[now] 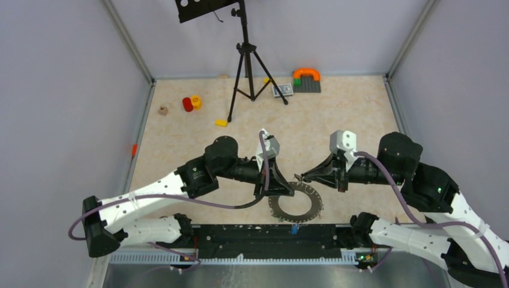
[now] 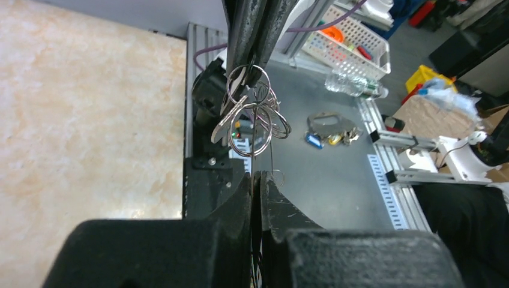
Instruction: Remove the keys from the keyring
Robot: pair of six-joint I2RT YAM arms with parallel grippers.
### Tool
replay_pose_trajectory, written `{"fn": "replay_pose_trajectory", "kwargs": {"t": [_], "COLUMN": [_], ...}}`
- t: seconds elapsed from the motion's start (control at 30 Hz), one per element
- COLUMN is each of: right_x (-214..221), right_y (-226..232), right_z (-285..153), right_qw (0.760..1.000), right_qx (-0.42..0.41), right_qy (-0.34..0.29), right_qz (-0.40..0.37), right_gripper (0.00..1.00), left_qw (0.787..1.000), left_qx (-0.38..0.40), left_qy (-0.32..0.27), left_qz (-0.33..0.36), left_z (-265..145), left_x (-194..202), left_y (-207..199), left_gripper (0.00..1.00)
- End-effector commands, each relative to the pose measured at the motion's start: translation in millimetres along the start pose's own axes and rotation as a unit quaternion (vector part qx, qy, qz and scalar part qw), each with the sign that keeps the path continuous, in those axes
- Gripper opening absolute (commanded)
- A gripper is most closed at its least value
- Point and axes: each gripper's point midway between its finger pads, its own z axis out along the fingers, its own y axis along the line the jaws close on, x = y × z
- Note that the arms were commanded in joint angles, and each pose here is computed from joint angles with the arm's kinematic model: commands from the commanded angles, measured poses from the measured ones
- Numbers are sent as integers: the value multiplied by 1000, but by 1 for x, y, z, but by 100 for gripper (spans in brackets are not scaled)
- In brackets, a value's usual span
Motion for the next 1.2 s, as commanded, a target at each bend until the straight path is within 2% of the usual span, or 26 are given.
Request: {"fn": "replay_pose_trajectory", "kwargs": {"t": [0.0,0.1,0.23,0.27,0.33,0.53,0.6,0.67,0.73,0.83,0.9,0.97,1.03,1.1,1.17], "right_x": [4,11,16,12,8,-13,-19,-20,-19,-10,1,18,31,41,49], "right_y": [-9,-10,-9,-8,-7,5,10,13,13,6,-4,-7,-5,-4,-7], "right_z": [-6,-6,-4,-4,-5,-7,-7,-5,-4,0,5,12,19,25,30], "right_qw": [999,999,999,999,999,998,998,998,998,999,999,998,998,997,997], "right_qx": [30,33,33,33,30,-1,-14,-25,-29,-10,18,21,12,7,13], "right_qy": [-5,0,-1,-16,-29,-59,-63,-58,-51,-38,-29,-15,-7,-6,-15], "right_qz": [-18,-16,-11,-11,-10,-10,-4,3,8,22,39,48,64,72,77], "right_gripper": [0,0,0,0,0,0,0,0,0,0,0,19,34,49,54], "left_qw": [996,988,979,973,970,967,969,972,976,980,982,982,979,969,958], "left_qx": [-38,-69,-101,-114,-127,-166,-176,-178,-168,-157,-132,-103,-63,-39,-14], "left_qy": [80,135,177,199,205,193,175,150,129,111,123,146,181,237,287], "left_qz": [12,-1,-9,-10,-7,13,22,33,41,43,50,58,70,52,20], "left_z": [-25,-40,-54,-60,-62,-61,-59,-55,-51,-49,-48,-50,-55,-67,-74], "left_x": [12,24,32,37,41,38,34,26,20,15,18,25,34,49,59], "left_y": [-7,-6,-3,0,6,24,30,32,29,25,17,8,-5,-16,-25], "left_gripper": [0,0,0,0,0,1,6,7,0,0,0,0,0,0,0]}}
